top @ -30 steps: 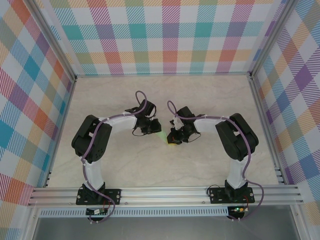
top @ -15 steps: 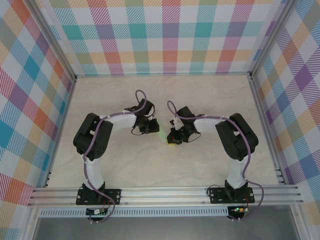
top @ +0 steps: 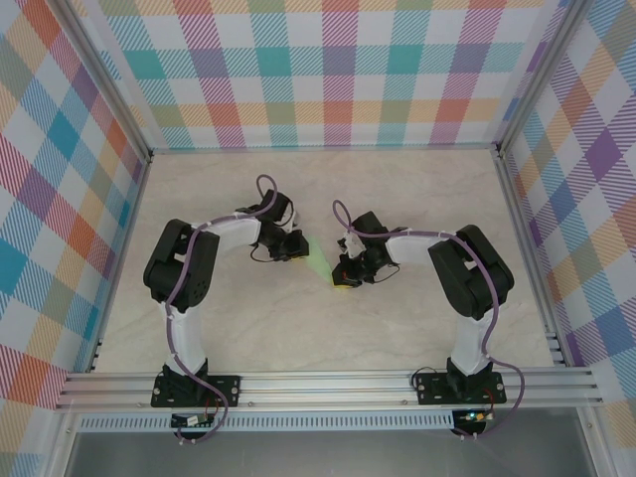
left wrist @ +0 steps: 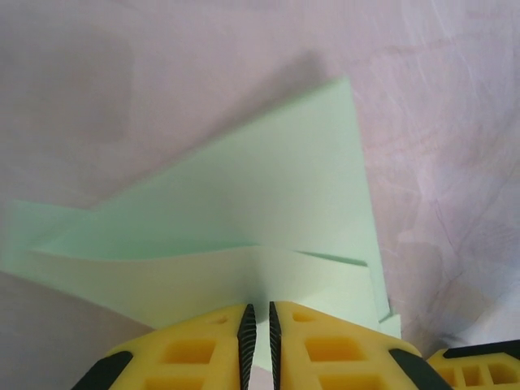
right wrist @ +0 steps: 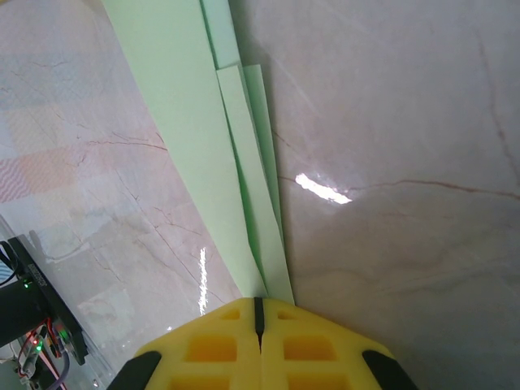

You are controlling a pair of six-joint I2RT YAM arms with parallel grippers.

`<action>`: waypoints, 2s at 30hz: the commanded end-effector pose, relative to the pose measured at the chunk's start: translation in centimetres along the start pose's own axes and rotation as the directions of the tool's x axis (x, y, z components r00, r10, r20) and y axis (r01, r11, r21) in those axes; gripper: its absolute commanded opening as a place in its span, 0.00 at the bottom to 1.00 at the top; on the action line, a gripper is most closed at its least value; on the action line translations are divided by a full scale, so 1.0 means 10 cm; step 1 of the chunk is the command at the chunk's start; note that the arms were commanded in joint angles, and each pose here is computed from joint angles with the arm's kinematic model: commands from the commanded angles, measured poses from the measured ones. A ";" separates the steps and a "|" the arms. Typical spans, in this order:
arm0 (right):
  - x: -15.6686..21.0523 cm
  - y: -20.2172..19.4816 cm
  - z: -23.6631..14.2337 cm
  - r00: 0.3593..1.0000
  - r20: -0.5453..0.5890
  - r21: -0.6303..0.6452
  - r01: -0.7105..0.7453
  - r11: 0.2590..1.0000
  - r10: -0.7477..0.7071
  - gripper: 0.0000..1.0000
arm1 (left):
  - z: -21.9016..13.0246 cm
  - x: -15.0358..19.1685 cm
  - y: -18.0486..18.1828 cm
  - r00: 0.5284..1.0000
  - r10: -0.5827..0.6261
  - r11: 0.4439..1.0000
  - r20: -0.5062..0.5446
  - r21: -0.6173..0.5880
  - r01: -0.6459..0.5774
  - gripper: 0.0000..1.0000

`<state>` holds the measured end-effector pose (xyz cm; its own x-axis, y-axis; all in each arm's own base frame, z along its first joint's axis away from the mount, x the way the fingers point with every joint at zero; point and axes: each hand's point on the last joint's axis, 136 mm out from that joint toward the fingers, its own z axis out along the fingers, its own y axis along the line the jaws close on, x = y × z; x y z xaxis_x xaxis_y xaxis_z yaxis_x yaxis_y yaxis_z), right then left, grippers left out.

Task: Fold a paper plane with a square sheet of paper (pick it up from the middle)
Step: Fold the wing for the fifth time at the center of the table, then pick up the paper plane from the center of the table.

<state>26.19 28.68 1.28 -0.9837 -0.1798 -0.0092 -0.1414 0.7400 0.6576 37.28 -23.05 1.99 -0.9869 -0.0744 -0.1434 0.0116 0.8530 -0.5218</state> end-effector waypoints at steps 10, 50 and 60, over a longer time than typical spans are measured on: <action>0.46 -0.66 0.12 0.982 -0.114 0.215 -0.125 0.968 0.152 0.01 | -0.18 -0.42 0.78 0.982 -0.134 0.977 0.131 -0.147 0.153 0.17; -0.34 -0.48 -1.02 0.907 0.421 0.258 -0.134 0.957 0.013 0.94 | -0.32 0.41 -0.46 0.971 -0.076 0.898 0.226 -0.408 0.165 0.67; -0.29 -0.55 -1.01 0.909 0.416 0.264 -0.158 0.951 0.036 0.95 | -0.12 0.40 -0.41 0.978 -0.081 0.845 0.190 -0.507 0.169 0.62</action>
<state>30.73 19.06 4.98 -0.9522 0.1111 -0.2846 -0.0225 0.9034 0.4282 33.68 -27.18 4.49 -0.9354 -0.2330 -0.2660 -0.2134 0.9718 -0.1006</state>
